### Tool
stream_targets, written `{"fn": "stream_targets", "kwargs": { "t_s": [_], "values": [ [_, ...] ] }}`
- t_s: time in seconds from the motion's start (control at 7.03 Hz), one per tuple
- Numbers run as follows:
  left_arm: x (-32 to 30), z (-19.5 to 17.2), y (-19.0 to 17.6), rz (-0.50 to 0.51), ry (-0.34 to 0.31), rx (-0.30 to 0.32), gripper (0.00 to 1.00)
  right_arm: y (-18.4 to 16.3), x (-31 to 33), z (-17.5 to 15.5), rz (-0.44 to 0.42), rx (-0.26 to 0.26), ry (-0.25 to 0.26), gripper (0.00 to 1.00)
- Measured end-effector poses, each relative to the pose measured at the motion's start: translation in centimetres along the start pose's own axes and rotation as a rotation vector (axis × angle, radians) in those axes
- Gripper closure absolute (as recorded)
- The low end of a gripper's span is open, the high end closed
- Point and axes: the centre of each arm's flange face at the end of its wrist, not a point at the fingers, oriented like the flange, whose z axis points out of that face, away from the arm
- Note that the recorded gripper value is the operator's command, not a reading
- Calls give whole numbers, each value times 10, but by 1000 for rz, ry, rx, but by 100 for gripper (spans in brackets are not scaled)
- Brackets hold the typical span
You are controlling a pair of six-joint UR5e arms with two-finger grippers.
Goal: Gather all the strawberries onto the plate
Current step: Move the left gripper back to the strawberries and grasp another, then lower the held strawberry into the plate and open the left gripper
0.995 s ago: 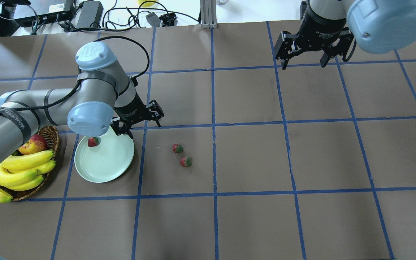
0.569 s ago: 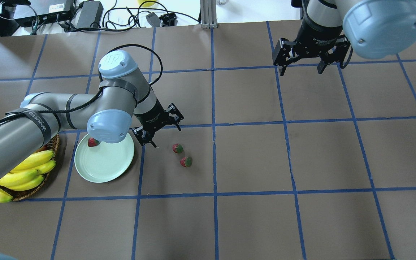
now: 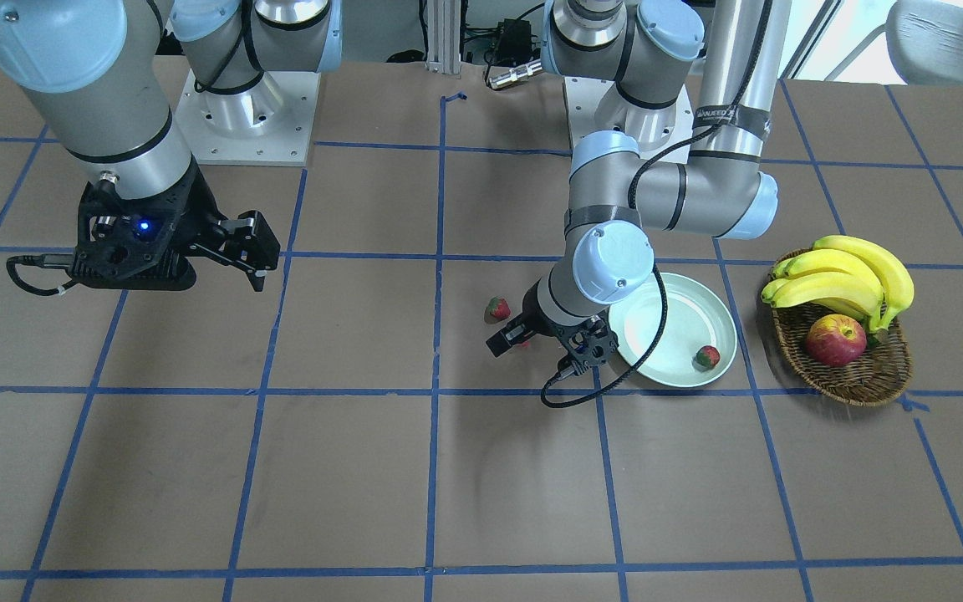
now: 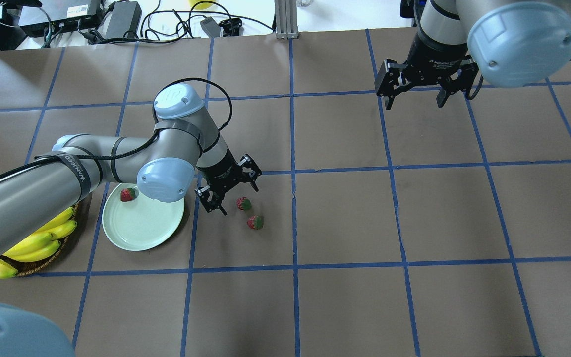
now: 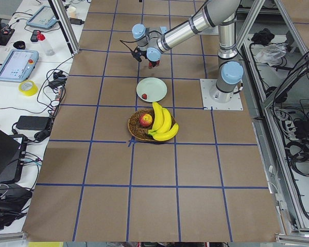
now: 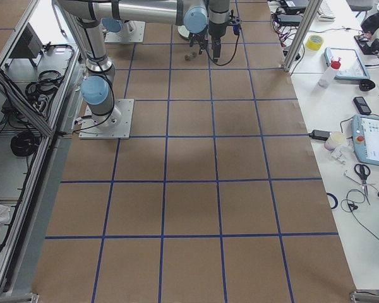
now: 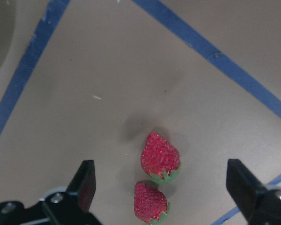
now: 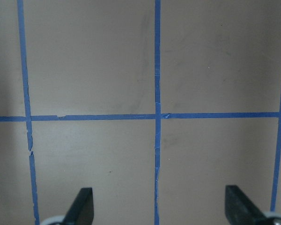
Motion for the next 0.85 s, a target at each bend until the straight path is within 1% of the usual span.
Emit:
{"fn": "stream_targets", "kwargs": {
  "t_s": [0.14,0.28,0.57,0.71,0.85],
  "values": [
    [1,4,2,3,-6,-5,100,-1,2,-3,-3,7,12,0],
    [1,6,3,8,-8,-8,100,-1,4,-2,-10,6,31,0],
    [2,3,3,25,-4,-2,100,0,4,1,-11,0,44,0],
    [5,-9,2,49,7,24,100,0,4,2,-9,-2,47,0],
    [11,-35,-4,87,7,88,100,0,4,2,-8,-2,48,0]
  ]
}}
